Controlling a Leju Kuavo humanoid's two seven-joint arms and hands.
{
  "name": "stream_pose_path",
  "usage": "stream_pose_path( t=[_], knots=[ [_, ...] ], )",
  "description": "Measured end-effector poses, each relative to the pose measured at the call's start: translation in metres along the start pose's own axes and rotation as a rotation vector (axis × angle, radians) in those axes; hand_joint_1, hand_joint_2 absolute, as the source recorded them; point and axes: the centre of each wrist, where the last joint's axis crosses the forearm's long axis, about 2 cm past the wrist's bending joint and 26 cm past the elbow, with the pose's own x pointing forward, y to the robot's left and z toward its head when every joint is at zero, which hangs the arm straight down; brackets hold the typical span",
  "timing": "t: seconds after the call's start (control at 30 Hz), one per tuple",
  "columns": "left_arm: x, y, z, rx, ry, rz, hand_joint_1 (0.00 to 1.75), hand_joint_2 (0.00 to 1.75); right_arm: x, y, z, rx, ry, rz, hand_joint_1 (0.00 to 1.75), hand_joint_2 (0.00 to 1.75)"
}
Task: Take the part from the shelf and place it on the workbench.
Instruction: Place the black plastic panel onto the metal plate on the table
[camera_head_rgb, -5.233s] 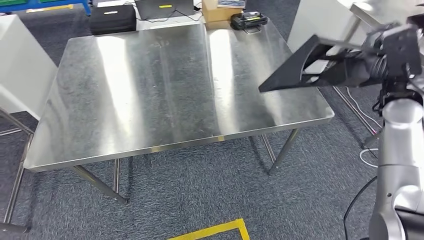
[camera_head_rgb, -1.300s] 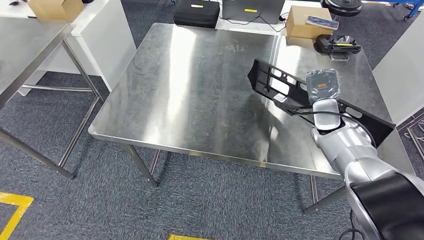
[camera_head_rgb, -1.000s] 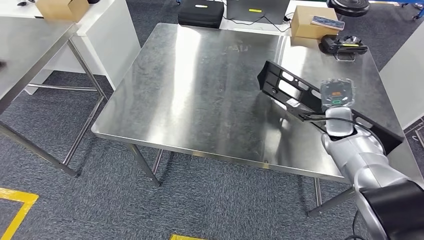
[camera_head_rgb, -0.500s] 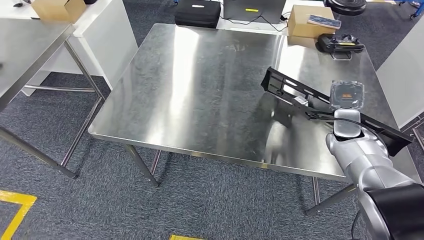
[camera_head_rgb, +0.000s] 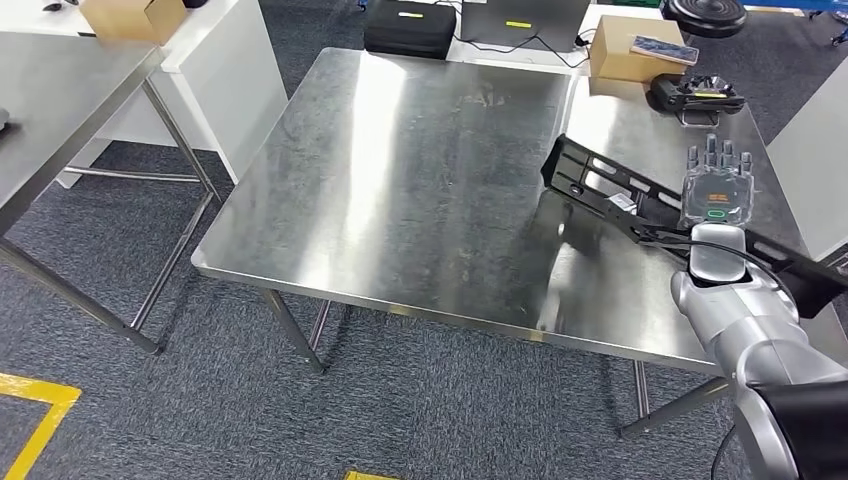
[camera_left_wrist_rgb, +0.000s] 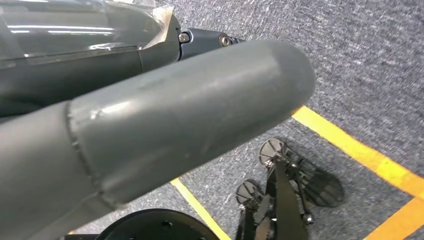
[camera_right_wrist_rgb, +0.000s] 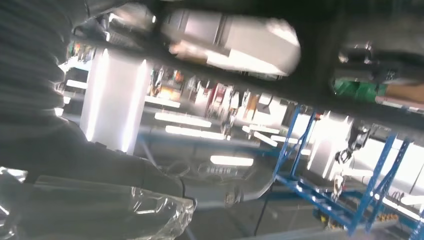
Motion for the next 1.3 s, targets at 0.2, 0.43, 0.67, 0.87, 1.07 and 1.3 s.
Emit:
stream_pose_path(
  t=[0.2,0.43,0.67,0.87,1.07,1.3],
  knots=[
    [0.0,-0.001,0.0,-0.021,0.008,-0.012,0.0,0.0,-0.007,0.001,0.0,-0.023,0.044,-0.044,0.0,0.0],
    [0.0,0.0,0.0,-0.017,0.012,-0.029,0.0,1.75,-0.021,0.001,-0.003,-0.025,0.072,-0.038,0.0,0.0],
    [0.001,0.002,0.0,0.03,0.04,-0.04,0.0,1.75,-0.027,-0.004,-0.008,-0.013,0.065,-0.036,0.0,0.0],
    [0.001,0.005,-0.001,0.056,0.033,-0.013,0.0,1.75,-0.029,-0.01,-0.012,-0.021,0.06,-0.053,0.0,0.0],
    [0.001,0.006,-0.001,0.066,0.011,0.033,0.0,0.44,-0.032,-0.011,-0.013,-0.03,0.064,-0.055,0.0,0.0],
    [0.0,0.004,-0.001,0.006,0.038,0.031,0.0,0.0,-0.045,-0.011,-0.014,-0.037,0.169,-0.118,0.0,0.87]
  ],
)
